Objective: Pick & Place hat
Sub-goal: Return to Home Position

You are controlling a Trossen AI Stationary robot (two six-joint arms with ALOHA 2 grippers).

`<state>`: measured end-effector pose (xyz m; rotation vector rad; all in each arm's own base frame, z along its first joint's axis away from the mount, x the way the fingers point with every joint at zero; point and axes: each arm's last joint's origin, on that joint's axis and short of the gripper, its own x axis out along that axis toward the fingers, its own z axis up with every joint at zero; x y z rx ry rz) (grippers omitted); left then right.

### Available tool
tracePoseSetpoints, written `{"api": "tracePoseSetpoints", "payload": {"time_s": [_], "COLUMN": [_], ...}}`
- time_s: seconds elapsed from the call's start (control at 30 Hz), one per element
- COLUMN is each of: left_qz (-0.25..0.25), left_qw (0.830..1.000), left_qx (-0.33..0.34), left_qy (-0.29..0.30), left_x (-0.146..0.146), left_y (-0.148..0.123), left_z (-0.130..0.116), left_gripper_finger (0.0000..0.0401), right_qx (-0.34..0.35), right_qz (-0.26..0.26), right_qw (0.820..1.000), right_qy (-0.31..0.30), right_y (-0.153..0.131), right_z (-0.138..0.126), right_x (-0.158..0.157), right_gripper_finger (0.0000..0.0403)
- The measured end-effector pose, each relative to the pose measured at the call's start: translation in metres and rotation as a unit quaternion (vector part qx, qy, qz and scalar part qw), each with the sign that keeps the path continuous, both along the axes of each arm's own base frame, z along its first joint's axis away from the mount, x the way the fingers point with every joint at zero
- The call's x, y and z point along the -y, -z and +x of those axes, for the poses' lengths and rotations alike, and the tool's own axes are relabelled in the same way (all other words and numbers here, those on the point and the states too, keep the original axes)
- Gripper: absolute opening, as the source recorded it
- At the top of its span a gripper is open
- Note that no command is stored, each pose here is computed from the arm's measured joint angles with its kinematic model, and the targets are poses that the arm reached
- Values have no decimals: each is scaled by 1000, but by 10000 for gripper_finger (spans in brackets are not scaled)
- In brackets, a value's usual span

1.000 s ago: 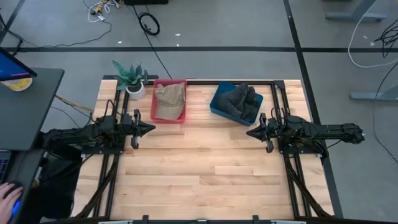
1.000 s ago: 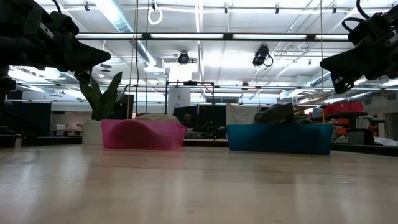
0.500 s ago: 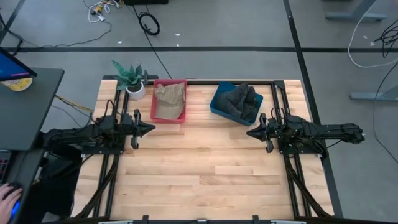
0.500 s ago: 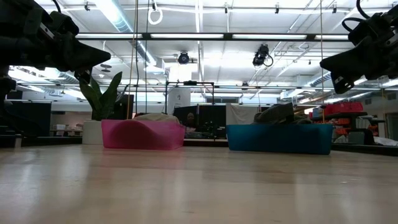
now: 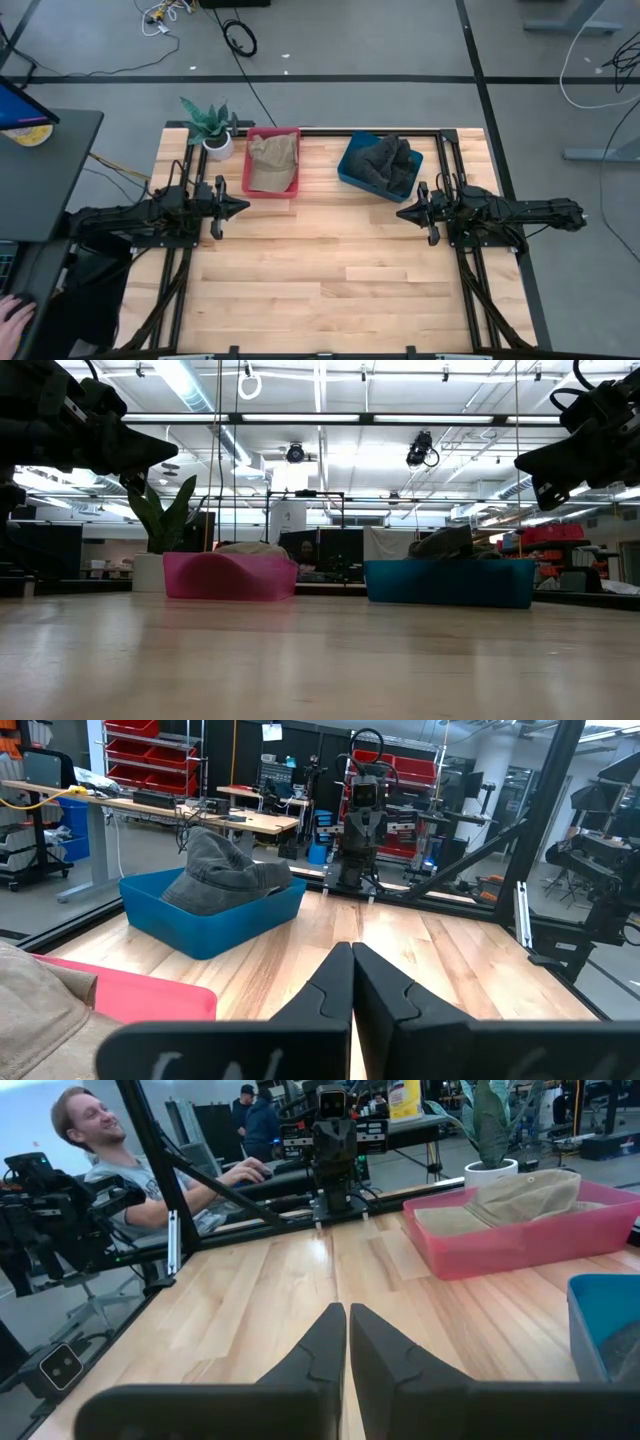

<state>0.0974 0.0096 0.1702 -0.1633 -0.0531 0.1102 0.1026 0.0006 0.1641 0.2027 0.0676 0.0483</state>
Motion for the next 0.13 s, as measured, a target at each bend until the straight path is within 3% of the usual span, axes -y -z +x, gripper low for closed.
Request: {"api": "tracePoseSetpoints", "payload": {"time_s": [0.13], "left_qz": [0], "left_qw": [1000], "left_qx": [0], "left_qy": [0], "left_x": [0], "left_y": [0], "left_z": [0], "left_gripper_finger": [3], "right_qx": [0], "right_qz": [0], "right_qw": [1000], "right_qy": [0], "right_y": [0], "right_z": [0], "right_x": [0], "right_gripper_finger": [24]}}
